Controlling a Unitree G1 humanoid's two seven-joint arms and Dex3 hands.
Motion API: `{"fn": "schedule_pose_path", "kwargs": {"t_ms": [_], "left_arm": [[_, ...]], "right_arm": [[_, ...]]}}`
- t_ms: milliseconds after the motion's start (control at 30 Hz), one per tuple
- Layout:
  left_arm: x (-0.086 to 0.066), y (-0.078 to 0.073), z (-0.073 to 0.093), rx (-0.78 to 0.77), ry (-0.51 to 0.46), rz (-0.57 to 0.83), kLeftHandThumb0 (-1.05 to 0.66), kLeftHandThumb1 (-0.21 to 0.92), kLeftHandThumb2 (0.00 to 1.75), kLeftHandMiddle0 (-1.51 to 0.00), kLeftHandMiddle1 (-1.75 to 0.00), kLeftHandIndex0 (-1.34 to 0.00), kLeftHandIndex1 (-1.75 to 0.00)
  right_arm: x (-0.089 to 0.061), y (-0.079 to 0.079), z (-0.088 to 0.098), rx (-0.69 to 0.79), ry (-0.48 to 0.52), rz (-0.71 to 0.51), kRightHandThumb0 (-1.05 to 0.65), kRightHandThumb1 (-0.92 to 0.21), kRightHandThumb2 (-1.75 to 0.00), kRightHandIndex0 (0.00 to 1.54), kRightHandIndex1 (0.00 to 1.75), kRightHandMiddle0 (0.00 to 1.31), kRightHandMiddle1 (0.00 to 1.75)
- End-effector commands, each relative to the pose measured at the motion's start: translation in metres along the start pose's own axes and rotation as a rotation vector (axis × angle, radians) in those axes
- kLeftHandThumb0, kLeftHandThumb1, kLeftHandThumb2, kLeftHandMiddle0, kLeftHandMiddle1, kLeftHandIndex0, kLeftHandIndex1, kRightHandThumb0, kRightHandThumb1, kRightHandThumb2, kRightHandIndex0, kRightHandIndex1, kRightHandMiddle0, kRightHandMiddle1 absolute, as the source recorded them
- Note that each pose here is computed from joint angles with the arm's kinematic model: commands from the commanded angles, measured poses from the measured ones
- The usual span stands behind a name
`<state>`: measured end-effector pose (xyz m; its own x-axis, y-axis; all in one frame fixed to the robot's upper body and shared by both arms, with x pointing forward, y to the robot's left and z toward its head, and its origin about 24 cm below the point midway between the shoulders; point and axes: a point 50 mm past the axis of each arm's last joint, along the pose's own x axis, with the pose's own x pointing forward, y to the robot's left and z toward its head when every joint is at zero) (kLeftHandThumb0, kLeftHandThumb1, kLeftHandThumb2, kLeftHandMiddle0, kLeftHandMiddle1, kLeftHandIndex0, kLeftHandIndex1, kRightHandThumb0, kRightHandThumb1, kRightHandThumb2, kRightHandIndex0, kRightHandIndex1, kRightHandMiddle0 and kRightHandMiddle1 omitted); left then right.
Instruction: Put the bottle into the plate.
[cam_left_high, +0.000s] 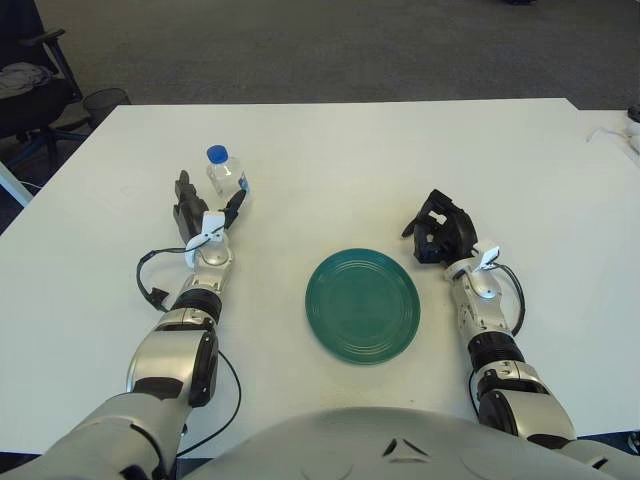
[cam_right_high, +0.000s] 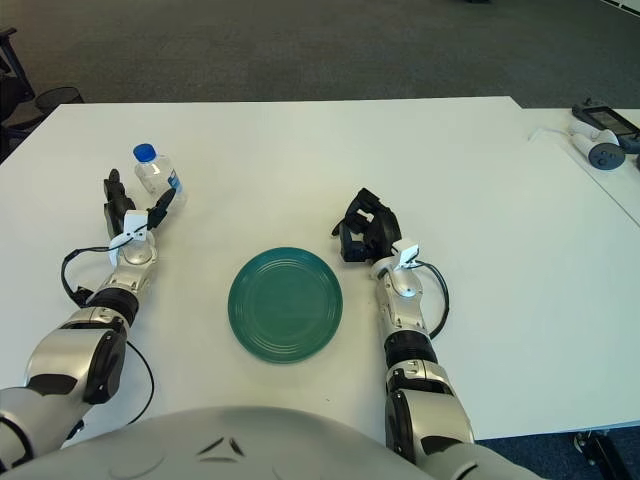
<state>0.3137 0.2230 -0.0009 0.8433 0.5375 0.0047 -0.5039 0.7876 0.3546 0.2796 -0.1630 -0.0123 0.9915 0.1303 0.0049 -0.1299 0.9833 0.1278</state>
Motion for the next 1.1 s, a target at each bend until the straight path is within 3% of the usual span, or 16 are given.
{"fn": "schedule_pose_path", "kwargs": {"t_ms": [0, 400, 1067], "left_arm": [[0.008, 0.0, 0.011, 0.012, -0.047, -0.022, -1.05, 0.87, 0.05, 0.0, -0.48, 0.0, -0.37], [0.011, -0.008, 0.018, 0.023, -0.045, -0.048, -1.05, 0.88, 0.04, 0.0, -0.45, 0.0, -0.39], [0.013, -0.021, 0.032, 0.046, -0.072, -0.085, -1.05, 0.91, 0.04, 0.0, -0.61, 0.0, -0.52]], "right_arm": [[-0.054, 0.014, -0.071, 0.137, 0.352, -0.038, 0.0, -0.11, -1.41, 0.87, 1.31, 0.66, 1.75], [-0.054, 0.015, -0.072, 0.136, 0.357, -0.054, 0.0, -0.1, -1.43, 0.86, 1.31, 0.69, 1.75], [-0.055, 0.016, -0.071, 0.143, 0.346, -0.032, 0.0, -0.09, -1.45, 0.85, 1.35, 0.69, 1.75]]}}
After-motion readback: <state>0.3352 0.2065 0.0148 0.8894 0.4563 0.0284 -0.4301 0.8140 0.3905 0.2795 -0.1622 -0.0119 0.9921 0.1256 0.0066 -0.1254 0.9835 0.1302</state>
